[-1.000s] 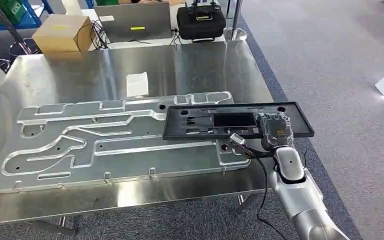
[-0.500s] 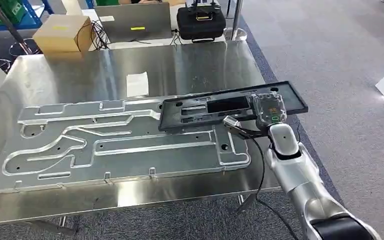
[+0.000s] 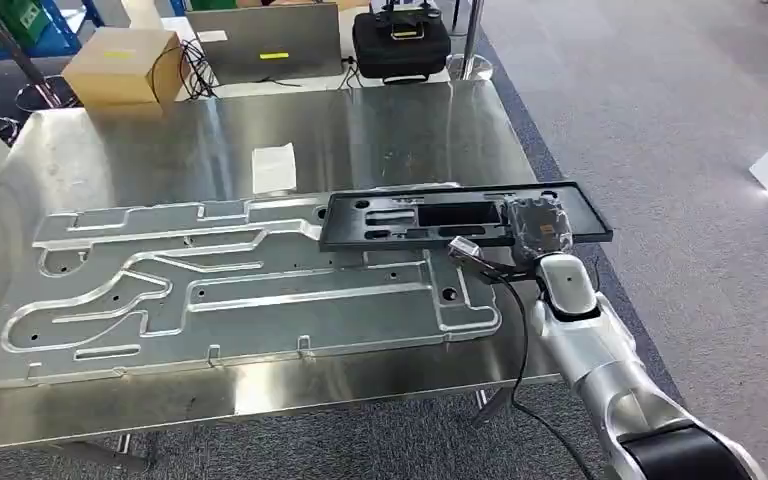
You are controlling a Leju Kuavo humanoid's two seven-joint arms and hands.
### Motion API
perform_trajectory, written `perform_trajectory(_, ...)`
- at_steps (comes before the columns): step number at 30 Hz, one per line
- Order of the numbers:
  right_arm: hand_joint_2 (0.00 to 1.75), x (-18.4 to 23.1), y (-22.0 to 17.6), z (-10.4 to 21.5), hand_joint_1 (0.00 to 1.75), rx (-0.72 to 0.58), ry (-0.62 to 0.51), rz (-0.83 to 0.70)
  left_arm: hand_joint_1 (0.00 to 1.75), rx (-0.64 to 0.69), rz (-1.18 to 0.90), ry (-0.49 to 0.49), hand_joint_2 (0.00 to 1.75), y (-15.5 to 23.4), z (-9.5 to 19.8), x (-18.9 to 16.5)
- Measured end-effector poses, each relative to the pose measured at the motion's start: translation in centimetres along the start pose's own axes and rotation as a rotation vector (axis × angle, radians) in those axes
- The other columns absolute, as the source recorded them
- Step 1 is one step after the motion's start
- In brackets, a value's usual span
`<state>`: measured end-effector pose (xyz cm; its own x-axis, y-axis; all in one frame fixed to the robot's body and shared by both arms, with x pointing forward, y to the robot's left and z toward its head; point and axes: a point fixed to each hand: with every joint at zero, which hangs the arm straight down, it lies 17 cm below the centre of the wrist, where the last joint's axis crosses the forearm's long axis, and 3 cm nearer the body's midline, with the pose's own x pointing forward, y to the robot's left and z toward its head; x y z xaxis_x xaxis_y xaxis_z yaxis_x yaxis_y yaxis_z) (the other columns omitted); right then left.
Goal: Take the parts from the cabinet and place them on the table.
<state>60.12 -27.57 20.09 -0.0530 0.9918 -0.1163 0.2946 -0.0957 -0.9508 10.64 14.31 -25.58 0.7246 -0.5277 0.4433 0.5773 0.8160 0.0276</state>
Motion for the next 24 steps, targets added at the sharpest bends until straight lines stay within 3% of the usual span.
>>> perform_trajectory(6, 1.75, 5.7, -1.1, -1.0, 1.75, -0.002, -0.062, -0.075, 0.00, -0.011, -0.017, -0.011, 0.00, -0.5, -0.3, 1.5)
perform_trajectory(13, 1.75, 7.8, 0.4, -0.5, 1.75, 0.041, -0.091, -0.094, 0.00, -0.020, -0.025, 0.003, 0.00, -0.8, -0.3, 1.4)
perform_trajectory(24, 1.75, 15.8, -0.6, -0.6, 1.75, 0.064, -0.198, -0.144, 0.00, -0.020, -0.007, -0.008, 0.00, -0.6, -0.4, 2.1)
